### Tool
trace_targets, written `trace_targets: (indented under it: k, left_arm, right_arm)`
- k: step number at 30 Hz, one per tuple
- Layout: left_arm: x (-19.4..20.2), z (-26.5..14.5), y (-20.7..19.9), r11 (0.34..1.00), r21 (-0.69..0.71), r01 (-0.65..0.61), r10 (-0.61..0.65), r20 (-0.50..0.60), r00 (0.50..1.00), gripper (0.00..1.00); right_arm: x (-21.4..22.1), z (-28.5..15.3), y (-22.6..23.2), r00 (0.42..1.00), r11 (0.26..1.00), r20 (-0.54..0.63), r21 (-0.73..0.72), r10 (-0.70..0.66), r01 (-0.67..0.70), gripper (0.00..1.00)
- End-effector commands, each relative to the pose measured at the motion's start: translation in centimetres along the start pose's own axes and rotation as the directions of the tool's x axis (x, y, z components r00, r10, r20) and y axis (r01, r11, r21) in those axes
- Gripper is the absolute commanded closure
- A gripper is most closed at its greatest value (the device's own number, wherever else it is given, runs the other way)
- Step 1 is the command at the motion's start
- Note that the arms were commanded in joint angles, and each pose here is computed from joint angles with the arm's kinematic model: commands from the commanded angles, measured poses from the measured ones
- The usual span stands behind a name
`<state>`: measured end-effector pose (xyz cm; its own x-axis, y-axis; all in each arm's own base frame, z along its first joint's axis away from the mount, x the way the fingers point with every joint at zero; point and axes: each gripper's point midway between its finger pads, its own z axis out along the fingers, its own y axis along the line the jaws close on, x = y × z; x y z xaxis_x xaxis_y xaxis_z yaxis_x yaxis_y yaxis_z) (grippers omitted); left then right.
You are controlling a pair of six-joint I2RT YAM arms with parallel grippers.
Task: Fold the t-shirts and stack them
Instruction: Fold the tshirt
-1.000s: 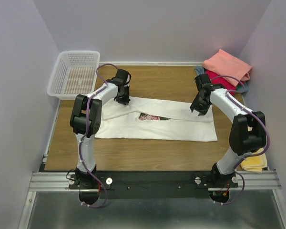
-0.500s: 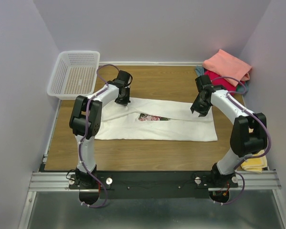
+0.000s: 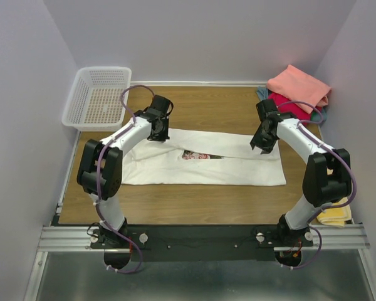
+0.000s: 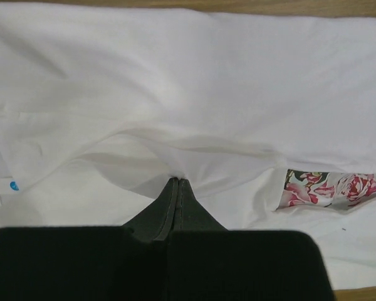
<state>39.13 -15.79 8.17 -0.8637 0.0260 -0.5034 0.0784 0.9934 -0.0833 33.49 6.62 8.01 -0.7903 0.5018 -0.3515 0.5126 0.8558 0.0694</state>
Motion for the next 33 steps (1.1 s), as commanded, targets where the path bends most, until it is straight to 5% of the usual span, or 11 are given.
trace_targets:
  k: [1,16,18,22,24,33]
  left_arm:
    - [2.1,-2.2,-1.0,1.0,0.008,0.006,-0.005,-0.022,1.0,1.0]
    - [10.0,-5.5,-5.2,0.998,0.068,0.012,-0.002,-0.142,0.99,1.0]
    - [12.2,-5.4,-4.8,0.999,0.041,0.033,-0.024,-0.197,0.98,0.91]
    - [15.8,-5.4,-3.9,0.999,0.011,0.042,-0.038,-0.274,0.961,0.55]
    - [16.8,-5.4,-3.0,0.999,-0.017,0.049,-0.052,-0.287,0.956,0.49]
    - [8.4,-7.7,-3.3,0.993,-0.083,0.086,-0.089,-0.038,0.995,0.46]
  right_arm:
    - [0.2,0.1,-0.2,1.0,1.0,0.009,0.007,-0.013,0.013,0.52]
    - [-0.2,0.8,0.3,0.998,0.998,0.008,0.006,-0.062,0.062,0.52]
    - [-0.2,0.9,0.2,0.998,0.998,0.006,0.009,-0.067,0.067,0.52]
    - [-0.3,1.0,0.3,0.997,0.997,0.006,0.009,-0.075,0.075,0.52]
    - [-0.3,1.1,0.4,0.997,0.997,0.003,0.01,-0.077,0.077,0.52]
    - [-0.8,0.9,1.7,0.995,0.994,0.003,-0.031,-0.102,0.103,0.52]
